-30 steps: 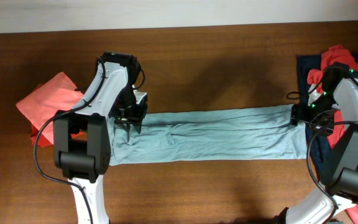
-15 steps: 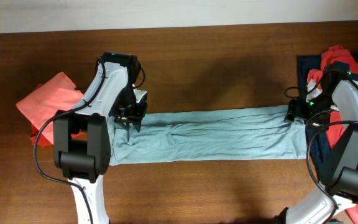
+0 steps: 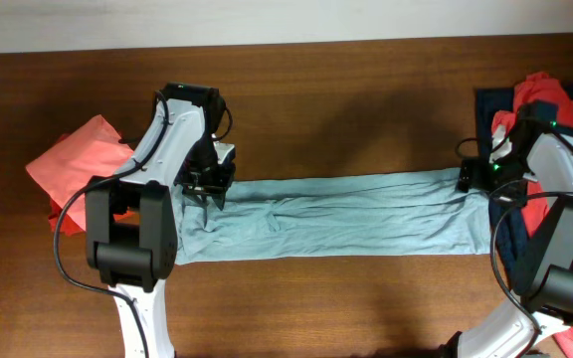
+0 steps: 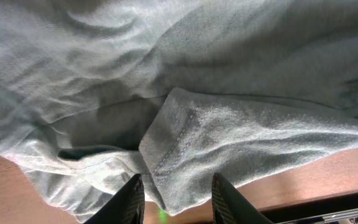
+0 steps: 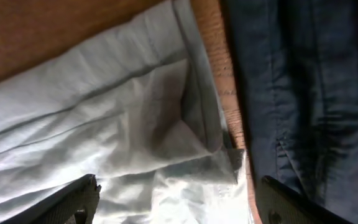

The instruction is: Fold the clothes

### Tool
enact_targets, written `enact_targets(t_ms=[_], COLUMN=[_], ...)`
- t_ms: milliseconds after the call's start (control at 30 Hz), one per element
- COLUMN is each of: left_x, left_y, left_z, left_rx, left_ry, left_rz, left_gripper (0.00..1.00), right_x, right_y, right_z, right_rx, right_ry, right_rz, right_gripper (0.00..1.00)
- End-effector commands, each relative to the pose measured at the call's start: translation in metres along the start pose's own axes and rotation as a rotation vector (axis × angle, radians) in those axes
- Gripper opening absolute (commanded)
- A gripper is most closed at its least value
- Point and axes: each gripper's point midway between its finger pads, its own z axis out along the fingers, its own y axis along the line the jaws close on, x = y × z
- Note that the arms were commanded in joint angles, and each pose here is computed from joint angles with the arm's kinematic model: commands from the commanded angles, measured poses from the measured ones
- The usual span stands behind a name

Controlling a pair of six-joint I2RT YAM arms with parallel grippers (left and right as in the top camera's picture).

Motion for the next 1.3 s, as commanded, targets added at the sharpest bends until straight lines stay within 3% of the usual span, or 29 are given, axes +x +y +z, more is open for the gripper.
enact_targets(t_ms=[0, 400, 500, 567, 633, 700, 733, 767, 1000, 1267], left_x=[0.000, 0.000, 0.000, 0.000, 0.000, 0.000, 0.000, 0.000, 0.001, 0.008], left_y=[0.002, 0.002, 0.002, 0.002, 0.002, 0.002, 0.002, 0.002, 0.002, 0.016], left_z=[-0.001, -0.001, -0.001, -0.001, -0.001, -0.001, -0.001, -0.001, -0.025, -0.079], left_rx=[-0.010, -0.010, -0.010, -0.010, -0.010, -0.010, -0.010, -0.010, -0.012, -0.008], left_ry=[-0.007, -0.007, -0.008, -0.008, -0.008, -0.008, -0.007, -0.006, -0.092, -0.291], left_rz=[0.000, 0.000, 0.000, 0.000, 0.000, 0.000, 0.000, 0.000, 0.001, -0.035], left_gripper=[0.36, 0.36, 0.35, 0.36, 0.36, 0.36, 0.36, 0.36, 0.33, 0.35], right_x=[0.010, 0.022, 0.023, 0.023, 0.023, 0.023, 0.023, 0.024, 0.016, -0.001], right_y=[-0.005, -0.006, -0.006, -0.006, -0.006, -0.005, -0.005, -0.005, -0.005, 0.007], right_z=[0.014, 0.042, 0.044, 0.044, 0.044, 0.044, 0.044, 0.044, 0.024, -0.044], right_rx=[0.004, 0.005, 0.005, 0.005, 0.004, 0.001, 0.001, 0.001, 0.005, 0.012], right_ry=[0.023, 0.009, 0.007, 0.007, 0.008, 0.008, 0.008, 0.010, 0.017, 0.007], right_rz=[0.023, 0.051, 0.065, 0.065, 0.065, 0.065, 0.065, 0.065, 0.085, 0.062], right_gripper=[0.87, 0.86, 0.79, 0.67, 0.43, 0.27, 0.11, 0.04, 0.04, 0.04])
